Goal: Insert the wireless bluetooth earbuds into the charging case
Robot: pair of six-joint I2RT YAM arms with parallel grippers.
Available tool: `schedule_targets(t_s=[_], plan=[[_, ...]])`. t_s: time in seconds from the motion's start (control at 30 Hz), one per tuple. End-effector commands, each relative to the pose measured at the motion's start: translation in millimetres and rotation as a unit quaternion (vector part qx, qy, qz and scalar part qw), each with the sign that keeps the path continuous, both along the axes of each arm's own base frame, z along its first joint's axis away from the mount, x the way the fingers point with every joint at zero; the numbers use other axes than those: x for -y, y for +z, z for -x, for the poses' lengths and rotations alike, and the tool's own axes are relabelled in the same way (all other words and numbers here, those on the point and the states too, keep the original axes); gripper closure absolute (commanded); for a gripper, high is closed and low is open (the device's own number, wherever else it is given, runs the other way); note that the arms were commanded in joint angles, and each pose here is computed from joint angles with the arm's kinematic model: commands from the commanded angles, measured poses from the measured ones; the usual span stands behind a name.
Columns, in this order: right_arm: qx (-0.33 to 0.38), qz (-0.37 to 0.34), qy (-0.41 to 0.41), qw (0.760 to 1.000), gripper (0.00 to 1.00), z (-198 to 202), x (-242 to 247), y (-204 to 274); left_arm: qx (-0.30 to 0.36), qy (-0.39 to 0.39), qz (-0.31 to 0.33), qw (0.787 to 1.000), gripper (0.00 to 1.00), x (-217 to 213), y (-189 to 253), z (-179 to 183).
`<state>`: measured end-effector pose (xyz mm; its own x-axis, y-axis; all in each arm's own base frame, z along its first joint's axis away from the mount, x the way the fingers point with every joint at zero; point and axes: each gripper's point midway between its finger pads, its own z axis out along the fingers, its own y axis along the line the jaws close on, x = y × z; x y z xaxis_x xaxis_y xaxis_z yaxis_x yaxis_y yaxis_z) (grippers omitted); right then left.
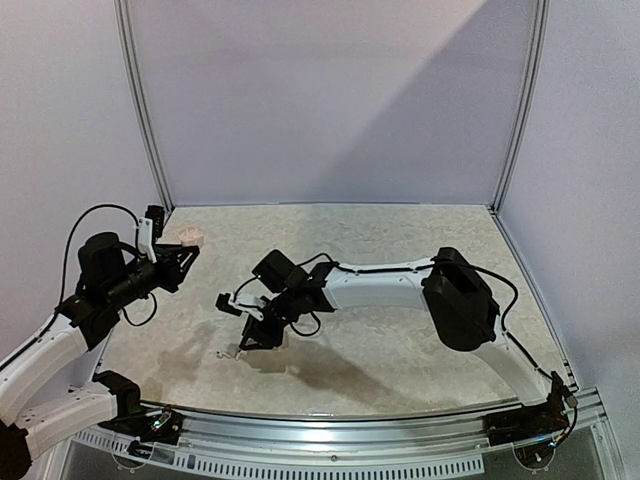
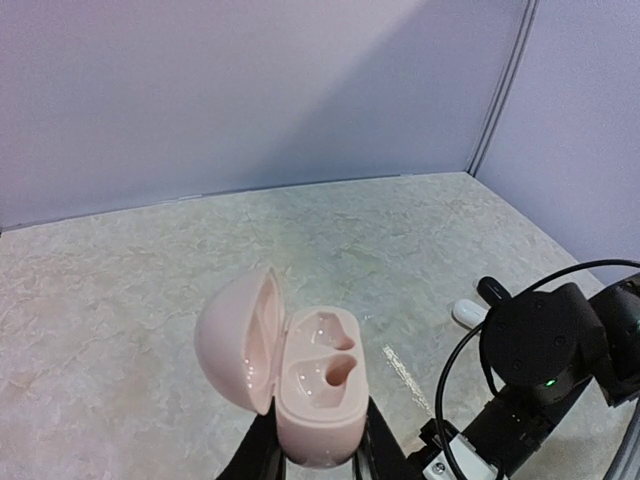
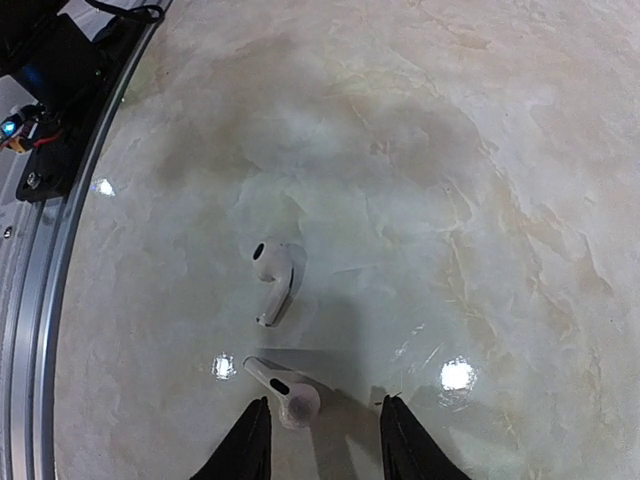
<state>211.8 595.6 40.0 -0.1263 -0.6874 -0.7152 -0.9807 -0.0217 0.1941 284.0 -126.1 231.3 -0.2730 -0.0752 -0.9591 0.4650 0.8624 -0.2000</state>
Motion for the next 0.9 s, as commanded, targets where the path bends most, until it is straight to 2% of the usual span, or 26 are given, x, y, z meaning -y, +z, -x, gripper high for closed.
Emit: schedule_targets(t_s=[0.0, 0.3, 0.6, 0.87], plan=[[0.002, 0.022, 0.016, 1.0, 0.63, 9.3, 1.9, -30.9, 0.01, 0.001, -0.004, 1.0, 1.0, -2.1, -0.8, -0.4], [0.0, 0.032, 0.023, 0.999, 0.7, 12.4, 2.8, -42.0, 0.01, 0.001, -0.004, 1.0, 1.0, -2.1, -0.7, -0.7], [0.04, 0.053, 0.073, 0.995, 0.7, 33.0, 5.6, -52.3, 0.011, 0.002, -0.007, 1.0, 1.0, -2.6, -1.9, -0.9], [0.047, 0.059, 0.078, 0.994, 0.75, 33.6, 5.8, -56.1, 0.01, 0.001, -0.01, 1.0, 1.0, -2.5, -2.9, -0.5]])
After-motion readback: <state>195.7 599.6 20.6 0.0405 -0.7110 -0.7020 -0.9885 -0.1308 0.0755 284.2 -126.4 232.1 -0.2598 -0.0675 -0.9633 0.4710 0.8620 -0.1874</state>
